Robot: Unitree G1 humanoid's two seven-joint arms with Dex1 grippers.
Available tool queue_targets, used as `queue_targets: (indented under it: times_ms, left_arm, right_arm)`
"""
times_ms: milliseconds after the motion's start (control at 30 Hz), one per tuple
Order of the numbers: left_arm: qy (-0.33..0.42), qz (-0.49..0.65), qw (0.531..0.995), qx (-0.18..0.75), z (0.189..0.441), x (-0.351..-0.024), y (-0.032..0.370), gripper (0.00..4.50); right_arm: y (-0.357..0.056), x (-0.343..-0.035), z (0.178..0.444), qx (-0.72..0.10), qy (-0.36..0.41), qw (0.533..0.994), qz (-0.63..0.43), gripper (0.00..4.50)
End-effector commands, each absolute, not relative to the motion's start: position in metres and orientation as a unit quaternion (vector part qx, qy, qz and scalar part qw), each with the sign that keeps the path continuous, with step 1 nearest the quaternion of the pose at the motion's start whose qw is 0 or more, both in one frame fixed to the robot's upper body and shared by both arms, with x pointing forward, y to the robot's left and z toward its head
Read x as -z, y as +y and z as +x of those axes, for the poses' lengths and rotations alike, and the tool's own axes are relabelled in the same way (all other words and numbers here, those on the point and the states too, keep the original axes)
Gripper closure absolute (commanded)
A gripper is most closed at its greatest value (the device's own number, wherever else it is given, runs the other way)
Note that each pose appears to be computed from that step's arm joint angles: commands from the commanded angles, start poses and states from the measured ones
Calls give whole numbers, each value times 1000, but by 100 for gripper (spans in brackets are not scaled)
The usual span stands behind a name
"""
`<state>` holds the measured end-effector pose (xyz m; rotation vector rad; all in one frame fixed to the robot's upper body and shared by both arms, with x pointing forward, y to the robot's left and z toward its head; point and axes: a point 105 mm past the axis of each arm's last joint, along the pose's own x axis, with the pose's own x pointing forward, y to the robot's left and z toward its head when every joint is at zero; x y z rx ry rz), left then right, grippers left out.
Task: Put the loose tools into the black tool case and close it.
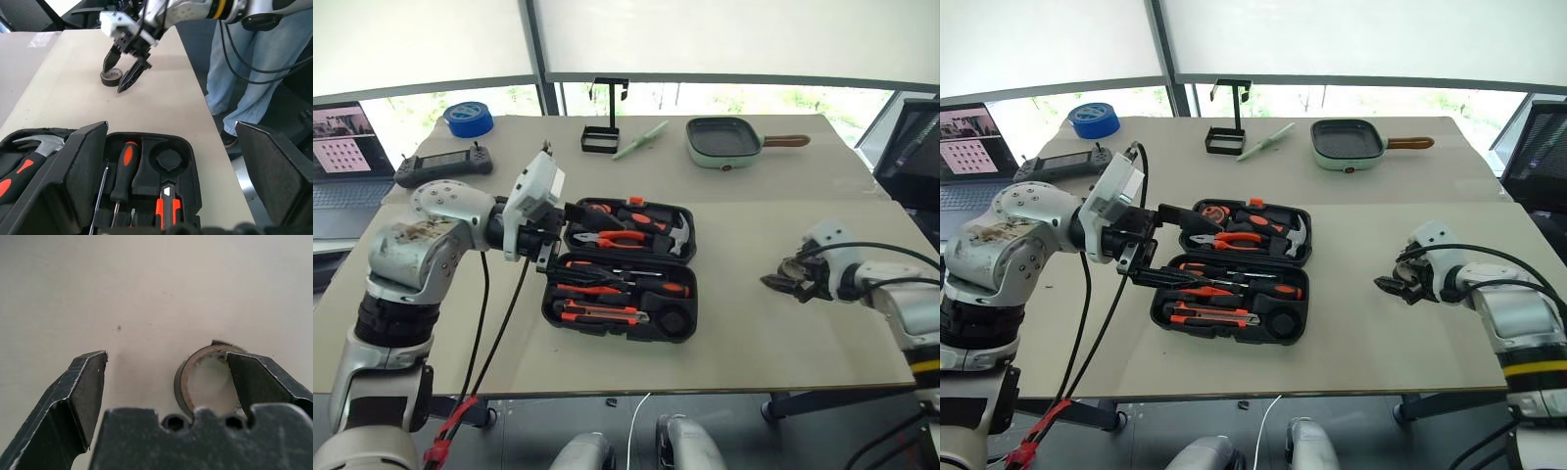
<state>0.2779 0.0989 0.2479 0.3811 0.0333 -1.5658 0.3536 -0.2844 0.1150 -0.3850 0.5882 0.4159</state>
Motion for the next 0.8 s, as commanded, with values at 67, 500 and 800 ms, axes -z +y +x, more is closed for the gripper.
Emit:
queue_targets:
  times_ms: [67, 500, 800]
  left_arm:
    - [-5, 189, 699, 690, 275, -256, 102, 0]
    - [-5, 197, 697, 690, 278, -250, 100, 0]
    - [52, 221, 685, 692, 279, -214, 120, 0]
  right_arm:
    - [-289, -120, 360, -199, 283, 919, -190, 53]
    - [-276, -136, 367, -212, 206, 937, -186, 445]
    - [-140, -175, 277, -555, 104, 795, -223, 445]
